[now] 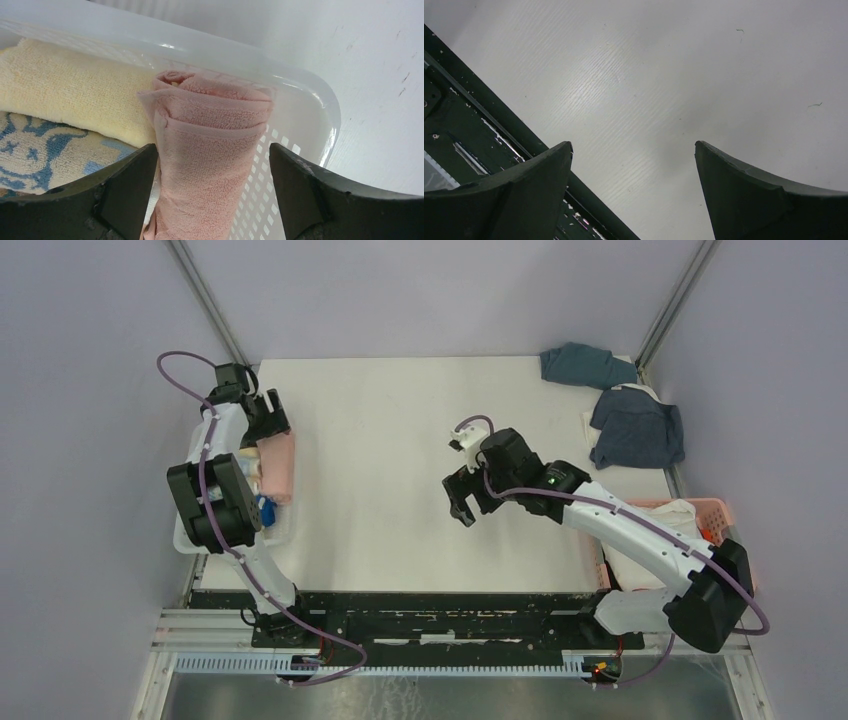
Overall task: Roll the towels
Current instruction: Place the towel at the center of the board, then pick up the towel at the corner of the board.
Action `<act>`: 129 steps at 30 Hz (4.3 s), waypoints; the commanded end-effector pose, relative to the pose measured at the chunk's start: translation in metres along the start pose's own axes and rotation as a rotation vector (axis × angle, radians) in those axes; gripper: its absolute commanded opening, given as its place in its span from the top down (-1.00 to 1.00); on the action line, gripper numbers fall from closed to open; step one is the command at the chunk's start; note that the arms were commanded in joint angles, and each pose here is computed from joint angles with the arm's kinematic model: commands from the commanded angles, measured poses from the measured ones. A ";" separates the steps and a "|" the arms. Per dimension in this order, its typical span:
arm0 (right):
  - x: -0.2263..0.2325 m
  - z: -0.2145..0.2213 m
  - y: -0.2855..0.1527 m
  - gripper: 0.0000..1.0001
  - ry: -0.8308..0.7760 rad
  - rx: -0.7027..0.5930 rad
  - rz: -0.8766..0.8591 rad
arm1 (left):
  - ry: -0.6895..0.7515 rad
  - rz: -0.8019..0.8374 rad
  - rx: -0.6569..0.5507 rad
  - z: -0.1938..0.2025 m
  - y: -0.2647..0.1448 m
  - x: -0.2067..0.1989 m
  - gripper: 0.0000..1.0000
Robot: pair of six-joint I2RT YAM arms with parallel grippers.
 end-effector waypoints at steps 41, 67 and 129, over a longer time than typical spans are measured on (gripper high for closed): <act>-0.044 -0.010 -0.009 -1.00 0.040 -0.048 0.282 | 0.042 0.188 -0.121 0.047 -0.116 -0.062 -0.79; -0.137 0.028 -0.039 -1.00 0.405 0.087 0.759 | 0.013 -0.090 -0.026 0.167 -0.089 -0.016 -0.84; -0.198 -0.176 -0.164 0.99 0.250 -0.494 0.538 | 0.288 0.581 -0.043 0.175 -0.119 -0.151 -0.79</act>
Point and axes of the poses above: each gripper's point midway between its finger pads, its own y axis out along the fingers, its own x axis along the line the jaws close on, z = x × y, the point moved 6 cm from there along -y, back along the fingers, and after that the axes turned 11 degrees about -y, right-handed, at the moved point
